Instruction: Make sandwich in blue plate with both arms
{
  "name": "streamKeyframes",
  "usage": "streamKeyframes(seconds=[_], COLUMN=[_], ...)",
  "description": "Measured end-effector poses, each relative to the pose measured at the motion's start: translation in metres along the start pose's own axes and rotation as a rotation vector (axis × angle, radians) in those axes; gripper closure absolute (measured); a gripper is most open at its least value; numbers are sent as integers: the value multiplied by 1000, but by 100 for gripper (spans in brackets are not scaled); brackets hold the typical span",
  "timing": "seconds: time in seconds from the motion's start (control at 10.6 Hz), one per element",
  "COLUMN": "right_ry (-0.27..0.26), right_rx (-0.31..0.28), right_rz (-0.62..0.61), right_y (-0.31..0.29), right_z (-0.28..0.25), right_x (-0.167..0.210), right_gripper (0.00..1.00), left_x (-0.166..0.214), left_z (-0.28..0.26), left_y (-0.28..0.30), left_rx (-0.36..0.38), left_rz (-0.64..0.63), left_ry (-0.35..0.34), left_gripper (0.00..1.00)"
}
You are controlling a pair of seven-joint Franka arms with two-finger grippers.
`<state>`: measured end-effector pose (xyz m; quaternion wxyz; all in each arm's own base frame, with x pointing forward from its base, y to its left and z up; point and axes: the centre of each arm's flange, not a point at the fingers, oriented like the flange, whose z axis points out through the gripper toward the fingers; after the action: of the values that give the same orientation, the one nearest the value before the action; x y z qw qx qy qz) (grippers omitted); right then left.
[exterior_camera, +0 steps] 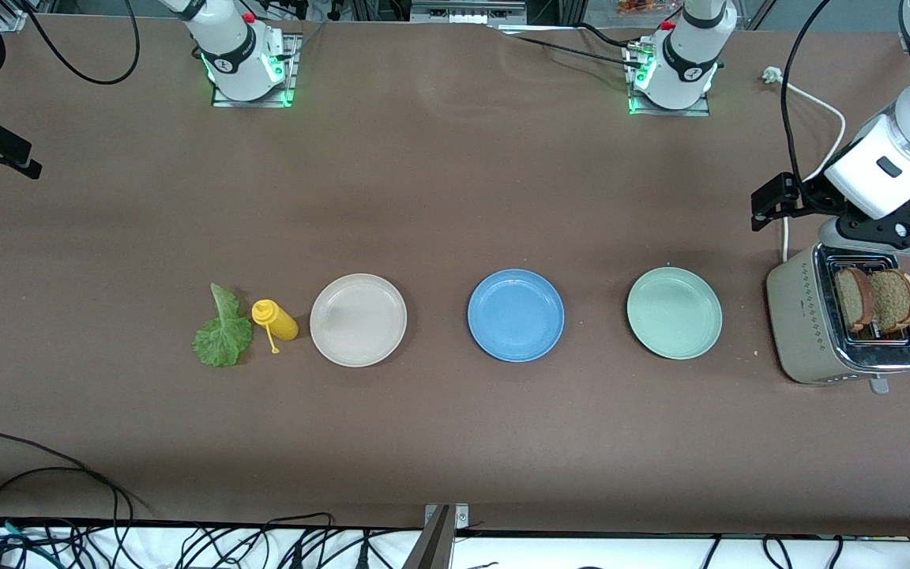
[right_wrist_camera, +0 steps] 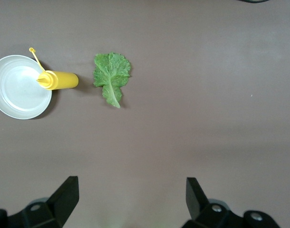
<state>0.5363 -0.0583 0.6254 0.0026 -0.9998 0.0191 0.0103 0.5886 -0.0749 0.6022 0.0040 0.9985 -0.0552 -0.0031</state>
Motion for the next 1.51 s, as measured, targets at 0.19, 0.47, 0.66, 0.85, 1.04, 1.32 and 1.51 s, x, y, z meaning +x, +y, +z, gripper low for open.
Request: streamKeyframes(seconds=[0.19, 0.47, 0.66, 0.85, 1.04, 1.32, 1.51], right_ry=[0, 1, 1, 2, 2, 14, 17], right_rx=[0, 0, 0, 0, 0, 0, -1], right_rz=[0, 0, 0, 1, 7, 10, 10], right_y=[0, 0, 0, 1, 4, 5, 5], right_z=[0, 0, -1, -1, -1, -6, -8], right_x=[0, 0, 0, 0, 0, 0, 0], right_gripper=[0, 0, 0, 0, 0, 0, 0], left_x=[0, 0, 0, 0, 0, 0, 0], left_z=[0, 0, 0, 0, 0, 0, 0], left_y=[0, 0, 0, 0, 0, 0, 0], left_rx=[0, 0, 0, 0, 0, 0, 0], left_rz=[0, 0, 0, 0, 0, 0, 0], left_ry=[0, 0, 0, 0, 0, 0, 0], left_gripper=[0, 0, 0, 0, 0, 0, 0])
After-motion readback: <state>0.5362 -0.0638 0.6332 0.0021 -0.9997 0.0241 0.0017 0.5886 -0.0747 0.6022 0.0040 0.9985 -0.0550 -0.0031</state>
